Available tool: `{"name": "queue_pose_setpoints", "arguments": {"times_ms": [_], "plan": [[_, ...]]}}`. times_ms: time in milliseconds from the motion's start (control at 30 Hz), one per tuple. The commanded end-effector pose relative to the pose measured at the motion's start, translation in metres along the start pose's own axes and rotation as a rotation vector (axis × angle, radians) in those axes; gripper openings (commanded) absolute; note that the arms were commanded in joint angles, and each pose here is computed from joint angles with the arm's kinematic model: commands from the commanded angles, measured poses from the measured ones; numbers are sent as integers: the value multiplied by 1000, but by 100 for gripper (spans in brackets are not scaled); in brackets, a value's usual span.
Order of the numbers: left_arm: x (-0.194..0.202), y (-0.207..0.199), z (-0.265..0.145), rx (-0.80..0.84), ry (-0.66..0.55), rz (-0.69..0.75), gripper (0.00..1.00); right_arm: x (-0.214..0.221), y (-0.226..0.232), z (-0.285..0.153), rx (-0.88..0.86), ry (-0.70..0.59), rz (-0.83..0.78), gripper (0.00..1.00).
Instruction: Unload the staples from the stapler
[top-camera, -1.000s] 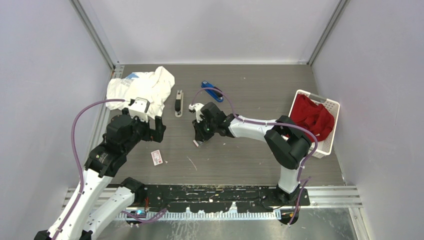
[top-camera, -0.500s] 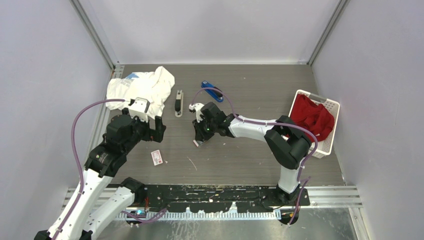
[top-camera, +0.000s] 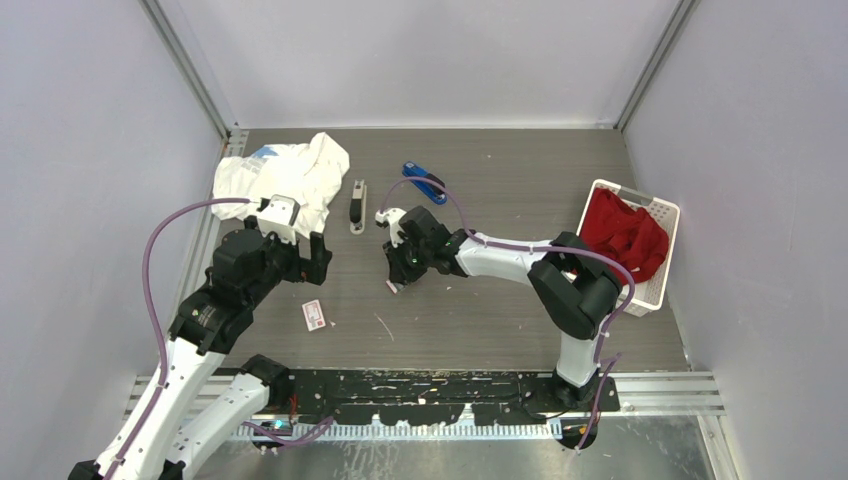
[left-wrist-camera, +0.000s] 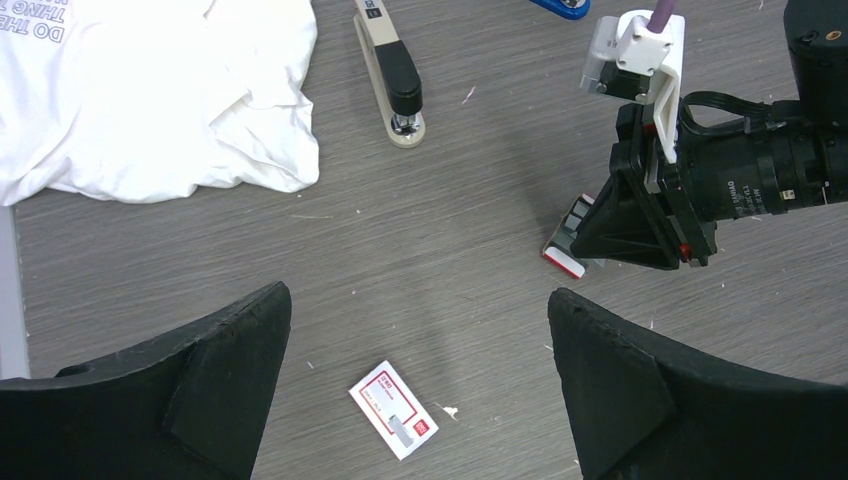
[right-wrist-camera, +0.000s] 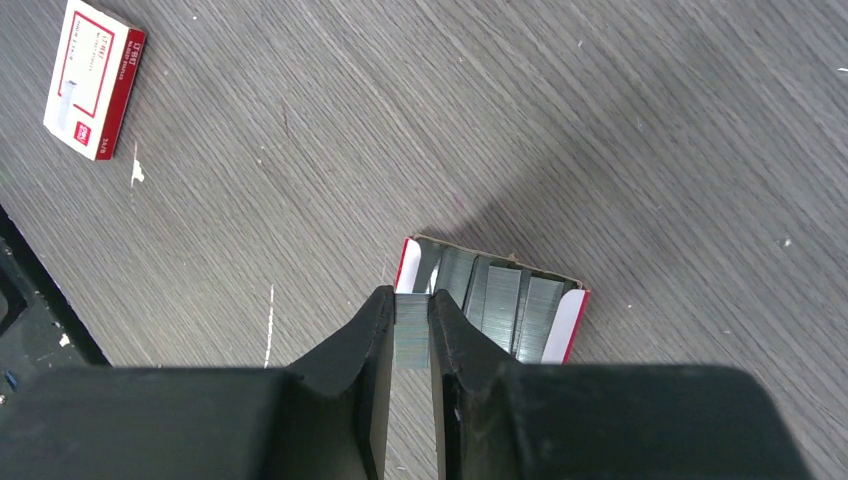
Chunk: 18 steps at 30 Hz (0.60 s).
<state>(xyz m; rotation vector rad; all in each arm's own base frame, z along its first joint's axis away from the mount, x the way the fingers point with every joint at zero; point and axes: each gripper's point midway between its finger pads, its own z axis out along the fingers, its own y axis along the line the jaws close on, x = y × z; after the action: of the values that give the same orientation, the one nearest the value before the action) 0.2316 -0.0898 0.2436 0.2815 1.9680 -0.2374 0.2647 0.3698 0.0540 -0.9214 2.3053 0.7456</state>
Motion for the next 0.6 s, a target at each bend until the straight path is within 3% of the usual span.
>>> {"name": "queue_pose_setpoints", "arguments": {"times_ms": [0,567], "plan": [[-15,-1,1,10,-60,-5,99,-20,0,1,15,-59,-36,14],[-15,-1,1,11,-59,-5,99,-20,-6,4,44,-52,-56,15]]}}
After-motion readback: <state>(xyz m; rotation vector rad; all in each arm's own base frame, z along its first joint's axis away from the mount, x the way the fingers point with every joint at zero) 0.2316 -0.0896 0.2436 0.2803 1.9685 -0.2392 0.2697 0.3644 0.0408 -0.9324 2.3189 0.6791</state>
